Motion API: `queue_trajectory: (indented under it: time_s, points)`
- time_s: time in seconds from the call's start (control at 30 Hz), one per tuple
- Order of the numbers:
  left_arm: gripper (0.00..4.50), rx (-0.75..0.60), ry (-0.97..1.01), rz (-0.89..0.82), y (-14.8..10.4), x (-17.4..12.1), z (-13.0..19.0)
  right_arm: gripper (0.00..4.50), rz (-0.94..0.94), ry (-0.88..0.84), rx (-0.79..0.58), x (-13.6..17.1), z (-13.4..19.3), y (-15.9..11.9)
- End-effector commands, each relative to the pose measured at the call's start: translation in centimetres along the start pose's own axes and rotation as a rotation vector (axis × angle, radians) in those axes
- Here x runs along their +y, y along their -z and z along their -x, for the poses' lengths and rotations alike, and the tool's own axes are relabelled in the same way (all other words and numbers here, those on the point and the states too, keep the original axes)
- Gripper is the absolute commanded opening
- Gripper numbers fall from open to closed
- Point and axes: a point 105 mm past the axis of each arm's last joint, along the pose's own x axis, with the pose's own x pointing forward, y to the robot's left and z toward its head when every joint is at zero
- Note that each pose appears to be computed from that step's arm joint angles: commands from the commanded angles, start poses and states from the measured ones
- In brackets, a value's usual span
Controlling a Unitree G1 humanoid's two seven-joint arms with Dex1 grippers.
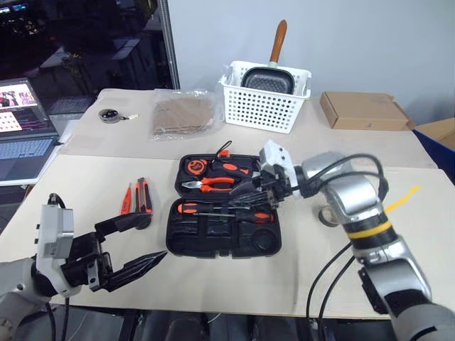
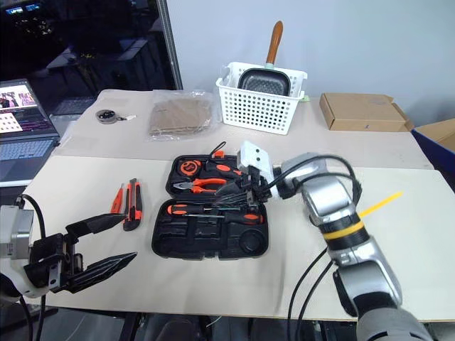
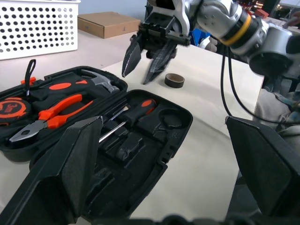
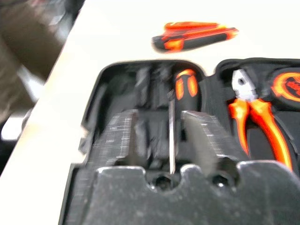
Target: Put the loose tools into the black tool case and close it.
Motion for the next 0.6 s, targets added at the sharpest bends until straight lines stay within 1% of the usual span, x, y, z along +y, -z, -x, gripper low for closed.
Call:
queue_trajectory:
  time_s: [0.03,0.13,0.23,0.37,0.43,0.5,0.6]
  points:
    - [4.50,-0.004,-0.003,-0.036,-0.6,-0.1,0.3,0.06,0.102,0.193,-0.064,0.1,0.2,-0.9]
    - [4.50,0.010,-0.001,-0.039,-0.5,0.0,0.5,0.06,0.104,0.332,-0.072,0.0,0.1,0.2]
    - [4.50,0.019,0.003,-0.046,-0.6,0.2,0.5,0.06,0.102,0.390,-0.032,-0.3,-0.3,1.4]
    - [4.50,0.025,0.007,-0.051,-0.7,0.4,0.6,0.06,0.099,0.348,0.074,0.7,-1.1,3.5]
    - [4.50,0.027,0.008,-0.053,-0.7,0.5,0.6,0.06,0.100,0.308,0.160,1.4,-1.4,5.1]
    - [4.50,0.028,0.007,-0.053,-0.8,0.5,0.5,0.06,0.125,0.290,0.208,1.8,-1.5,6.0]
    - [4.50,0.031,0.004,-0.052,-0.7,0.5,0.5,0.06,0.116,0.271,0.315,2.1,-1.4,8.0]
